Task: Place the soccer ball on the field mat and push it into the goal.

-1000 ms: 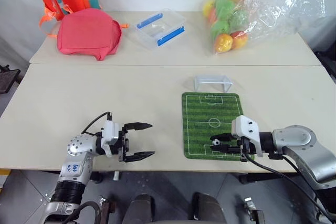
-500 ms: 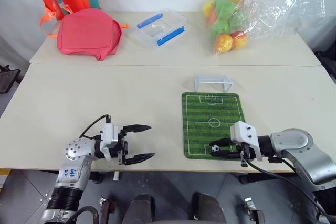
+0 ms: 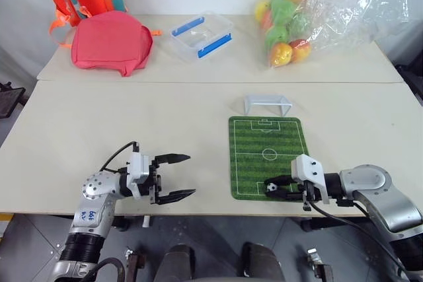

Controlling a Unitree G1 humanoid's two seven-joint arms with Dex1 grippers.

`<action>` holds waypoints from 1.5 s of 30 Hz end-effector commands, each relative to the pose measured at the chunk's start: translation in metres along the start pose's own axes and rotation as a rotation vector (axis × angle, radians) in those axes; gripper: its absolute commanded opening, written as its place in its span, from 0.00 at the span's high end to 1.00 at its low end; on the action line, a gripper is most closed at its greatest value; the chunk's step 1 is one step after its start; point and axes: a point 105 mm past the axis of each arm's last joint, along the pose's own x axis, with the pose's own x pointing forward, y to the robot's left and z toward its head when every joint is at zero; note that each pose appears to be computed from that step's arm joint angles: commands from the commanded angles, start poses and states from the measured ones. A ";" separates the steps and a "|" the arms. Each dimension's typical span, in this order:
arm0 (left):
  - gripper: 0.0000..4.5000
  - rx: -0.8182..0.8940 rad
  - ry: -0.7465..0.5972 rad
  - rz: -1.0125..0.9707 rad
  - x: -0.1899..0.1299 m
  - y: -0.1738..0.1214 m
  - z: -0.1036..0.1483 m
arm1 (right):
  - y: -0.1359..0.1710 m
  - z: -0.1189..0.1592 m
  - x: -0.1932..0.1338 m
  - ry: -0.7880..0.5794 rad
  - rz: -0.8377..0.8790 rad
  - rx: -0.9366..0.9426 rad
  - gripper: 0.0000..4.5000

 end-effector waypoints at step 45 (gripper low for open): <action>0.00 0.012 -0.071 -0.057 0.019 0.008 0.004 | 0.028 0.020 -0.012 -0.004 0.018 -0.009 0.99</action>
